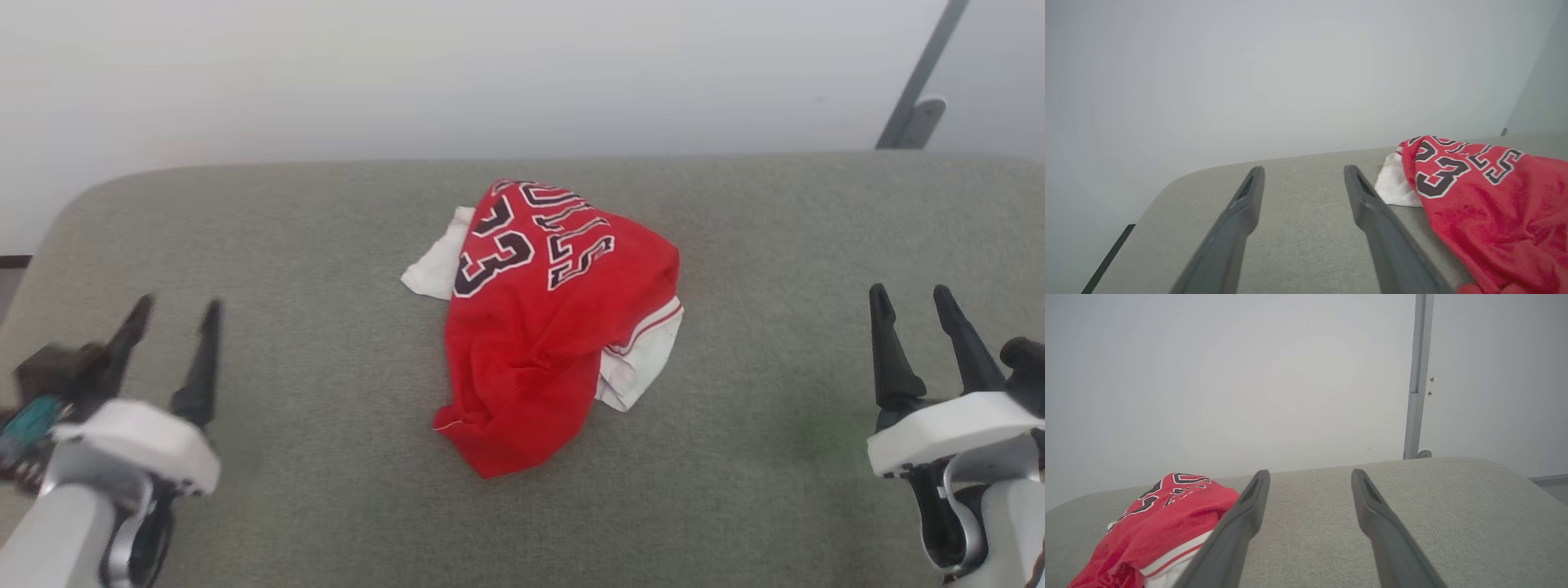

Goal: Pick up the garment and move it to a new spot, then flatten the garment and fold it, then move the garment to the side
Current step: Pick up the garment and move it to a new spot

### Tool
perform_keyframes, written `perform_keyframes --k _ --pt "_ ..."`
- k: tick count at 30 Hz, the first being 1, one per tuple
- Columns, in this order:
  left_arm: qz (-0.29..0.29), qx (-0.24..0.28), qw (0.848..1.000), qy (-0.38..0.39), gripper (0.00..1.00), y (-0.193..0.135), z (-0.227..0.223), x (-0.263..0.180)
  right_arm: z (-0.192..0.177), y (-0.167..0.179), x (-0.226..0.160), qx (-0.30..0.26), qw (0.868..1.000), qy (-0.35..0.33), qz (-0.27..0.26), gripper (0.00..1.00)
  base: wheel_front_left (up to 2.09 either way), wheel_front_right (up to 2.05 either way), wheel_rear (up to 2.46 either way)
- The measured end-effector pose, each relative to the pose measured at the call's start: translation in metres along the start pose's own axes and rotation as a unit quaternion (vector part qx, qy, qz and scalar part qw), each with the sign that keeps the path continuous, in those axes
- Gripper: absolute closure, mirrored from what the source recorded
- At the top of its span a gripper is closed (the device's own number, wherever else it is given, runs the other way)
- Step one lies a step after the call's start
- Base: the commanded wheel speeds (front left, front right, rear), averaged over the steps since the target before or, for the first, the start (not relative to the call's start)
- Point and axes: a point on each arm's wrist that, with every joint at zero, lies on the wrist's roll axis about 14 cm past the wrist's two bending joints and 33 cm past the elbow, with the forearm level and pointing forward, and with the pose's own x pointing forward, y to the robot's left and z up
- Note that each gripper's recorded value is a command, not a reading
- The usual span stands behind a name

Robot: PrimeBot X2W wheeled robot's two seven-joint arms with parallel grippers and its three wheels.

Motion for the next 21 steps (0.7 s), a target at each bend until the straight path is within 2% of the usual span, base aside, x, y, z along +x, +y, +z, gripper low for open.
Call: perform_keyframes --k 4,8,13,21 --pt "0.050 -0.003 0.999 -0.013 0.00 0.033 0.000 -0.029 0.004 0.006 -0.003 0.001 1.000 -0.003 0.006 0.00 0.00 0.00 0.00" --pt "0.082 -0.006 0.997 -0.005 0.00 0.054 -0.007 -0.056 0.006 0.013 -0.006 0.002 1.000 -0.004 0.013 0.00 0.00 0.00 0.00" --pt "0.097 -0.016 0.995 -0.003 0.00 0.064 -0.012 -0.083 0.005 0.020 -0.010 0.006 1.000 -0.001 0.020 0.00 0.00 0.00 0.00" --pt "0.107 -0.026 0.994 -0.019 0.00 0.068 -0.006 -0.095 0.000 0.026 -0.013 0.011 1.000 0.007 0.025 0.00 0.00 0.00 0.00"
